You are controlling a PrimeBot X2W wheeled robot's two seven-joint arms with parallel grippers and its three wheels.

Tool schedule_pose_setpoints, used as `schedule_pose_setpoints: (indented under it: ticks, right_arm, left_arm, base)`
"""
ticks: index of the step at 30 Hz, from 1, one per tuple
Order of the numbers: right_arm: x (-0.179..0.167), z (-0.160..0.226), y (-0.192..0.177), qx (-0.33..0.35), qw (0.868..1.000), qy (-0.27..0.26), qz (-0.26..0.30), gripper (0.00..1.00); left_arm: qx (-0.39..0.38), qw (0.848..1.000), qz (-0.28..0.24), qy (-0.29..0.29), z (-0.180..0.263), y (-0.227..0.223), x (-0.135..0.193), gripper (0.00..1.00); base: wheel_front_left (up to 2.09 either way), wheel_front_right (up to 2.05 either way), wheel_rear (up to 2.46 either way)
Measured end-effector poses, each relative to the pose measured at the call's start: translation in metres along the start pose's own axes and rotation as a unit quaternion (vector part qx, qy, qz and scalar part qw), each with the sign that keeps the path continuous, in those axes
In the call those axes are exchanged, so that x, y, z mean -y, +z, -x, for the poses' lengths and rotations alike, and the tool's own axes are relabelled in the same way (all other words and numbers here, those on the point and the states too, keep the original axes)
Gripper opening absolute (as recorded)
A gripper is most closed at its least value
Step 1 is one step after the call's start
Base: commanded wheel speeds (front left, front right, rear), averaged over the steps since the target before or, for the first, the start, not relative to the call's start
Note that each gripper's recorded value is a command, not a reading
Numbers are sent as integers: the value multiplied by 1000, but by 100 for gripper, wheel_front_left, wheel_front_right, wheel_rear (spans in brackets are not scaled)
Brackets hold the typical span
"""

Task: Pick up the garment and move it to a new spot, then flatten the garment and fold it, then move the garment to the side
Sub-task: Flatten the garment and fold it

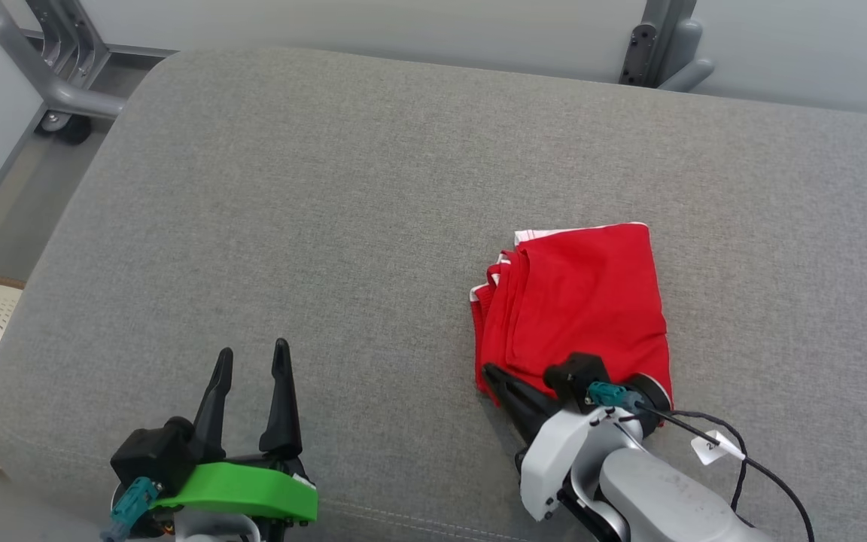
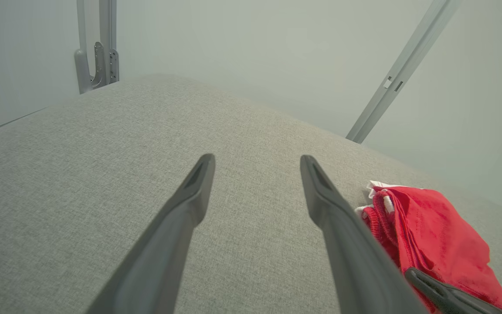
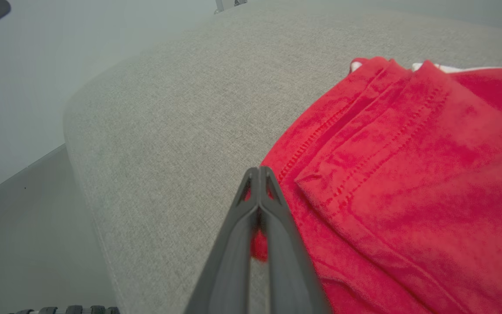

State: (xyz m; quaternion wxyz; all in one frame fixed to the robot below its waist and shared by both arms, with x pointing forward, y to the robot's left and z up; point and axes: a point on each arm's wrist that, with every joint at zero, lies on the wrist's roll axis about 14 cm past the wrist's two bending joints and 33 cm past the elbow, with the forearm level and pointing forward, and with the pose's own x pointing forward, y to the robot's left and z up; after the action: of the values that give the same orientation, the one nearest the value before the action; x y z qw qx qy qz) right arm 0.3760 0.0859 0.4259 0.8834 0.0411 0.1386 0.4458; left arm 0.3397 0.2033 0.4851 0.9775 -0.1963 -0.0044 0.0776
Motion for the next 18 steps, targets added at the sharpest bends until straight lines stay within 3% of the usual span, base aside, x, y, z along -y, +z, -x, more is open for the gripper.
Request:
schedule_pose_setpoints:
  ticks: [8, 16, 18]
  right_arm:
    - [22, 6, 53, 82, 996, -28, 18, 0]
    - [64, 40, 99, 167, 979, -110, 27, 0]
    - [76, 52, 107, 185, 972, -138, 27, 17]
  left_arm:
    - [-3, 1000, 2, -13, -6, -2, 9, 100]
    - [-1, 999, -5, -42, -12, -2, 25, 100]
    - [-1, 999, -10, -51, -13, -2, 30, 100]
  base:
    - [0, 0, 0]
    - [0, 0, 0]
    - [0, 0, 0]
